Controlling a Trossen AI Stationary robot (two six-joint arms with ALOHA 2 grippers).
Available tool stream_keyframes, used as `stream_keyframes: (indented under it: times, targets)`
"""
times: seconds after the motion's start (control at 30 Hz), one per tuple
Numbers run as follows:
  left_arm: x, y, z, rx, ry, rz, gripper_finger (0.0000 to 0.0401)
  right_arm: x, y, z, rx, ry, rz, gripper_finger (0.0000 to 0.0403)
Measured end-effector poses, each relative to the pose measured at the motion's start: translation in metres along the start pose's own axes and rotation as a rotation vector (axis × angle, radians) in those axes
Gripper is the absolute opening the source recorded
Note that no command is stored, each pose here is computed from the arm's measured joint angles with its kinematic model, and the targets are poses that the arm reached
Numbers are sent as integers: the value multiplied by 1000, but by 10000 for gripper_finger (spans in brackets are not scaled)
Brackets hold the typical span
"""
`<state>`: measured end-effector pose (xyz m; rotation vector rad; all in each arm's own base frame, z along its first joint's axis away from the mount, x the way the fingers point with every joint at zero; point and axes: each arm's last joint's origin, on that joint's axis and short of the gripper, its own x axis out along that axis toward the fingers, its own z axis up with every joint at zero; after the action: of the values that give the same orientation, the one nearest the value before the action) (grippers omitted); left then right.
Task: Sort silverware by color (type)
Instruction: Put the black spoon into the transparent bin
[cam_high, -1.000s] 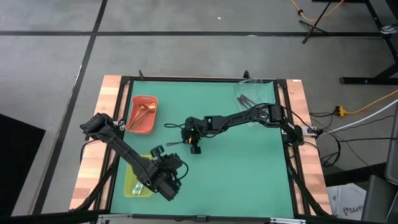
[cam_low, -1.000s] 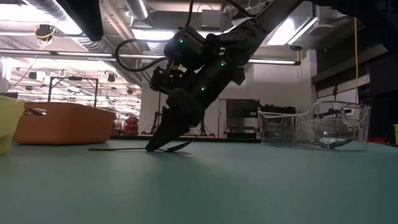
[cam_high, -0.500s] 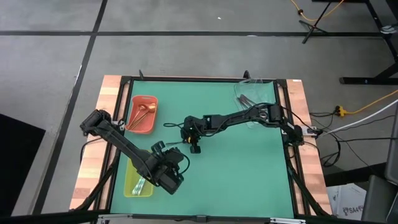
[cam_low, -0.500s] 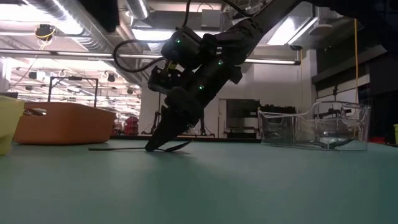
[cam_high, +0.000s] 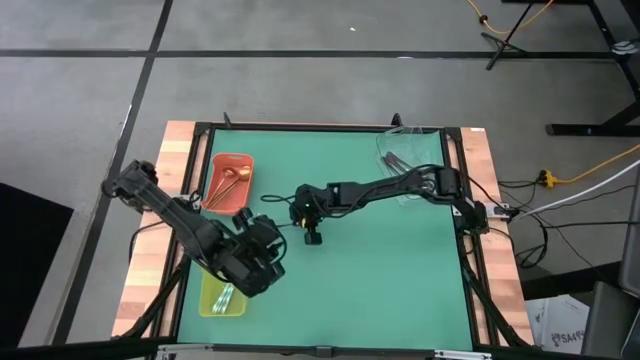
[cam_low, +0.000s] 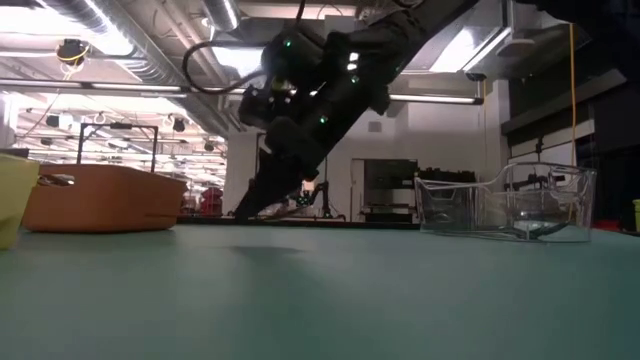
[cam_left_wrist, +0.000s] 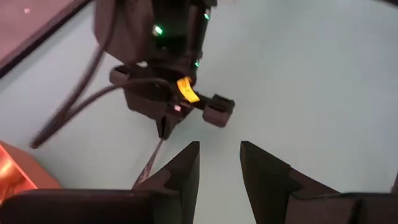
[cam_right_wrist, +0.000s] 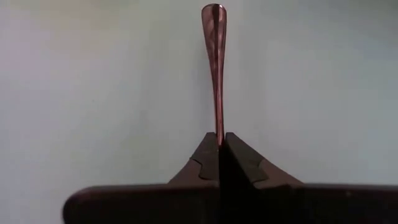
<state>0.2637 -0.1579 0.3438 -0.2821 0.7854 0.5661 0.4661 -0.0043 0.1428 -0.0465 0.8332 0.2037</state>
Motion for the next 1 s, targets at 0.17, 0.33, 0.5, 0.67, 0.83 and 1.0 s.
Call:
stream_keyframes:
  times: [0.17, 0.33, 0.5, 0.67, 0.83, 1.0]
  targets:
    - [-13, 8, 5, 21, -75, -8, 110, -13, 1, 9, -5, -24, -7, 1]
    - [-26, 19, 13, 58, -137, -21, 110, -34, 3, 18, -5, -29, -14, 1]
    - [-42, 35, 22, 84, -217, -19, 110, -62, 6, 29, -8, -41, -46, 1]
    - [-60, 56, 30, 131, -288, -18, 110, -94, 10, 37, -6, -37, -60, 1]
    - [-79, 78, 36, 192, -366, 4, 110, -130, 15, 45, -9, -53, -64, 1]
    - [-92, 96, 40, 246, -404, 7, 110, -165, 21, 52, -14, -97, -70, 1]
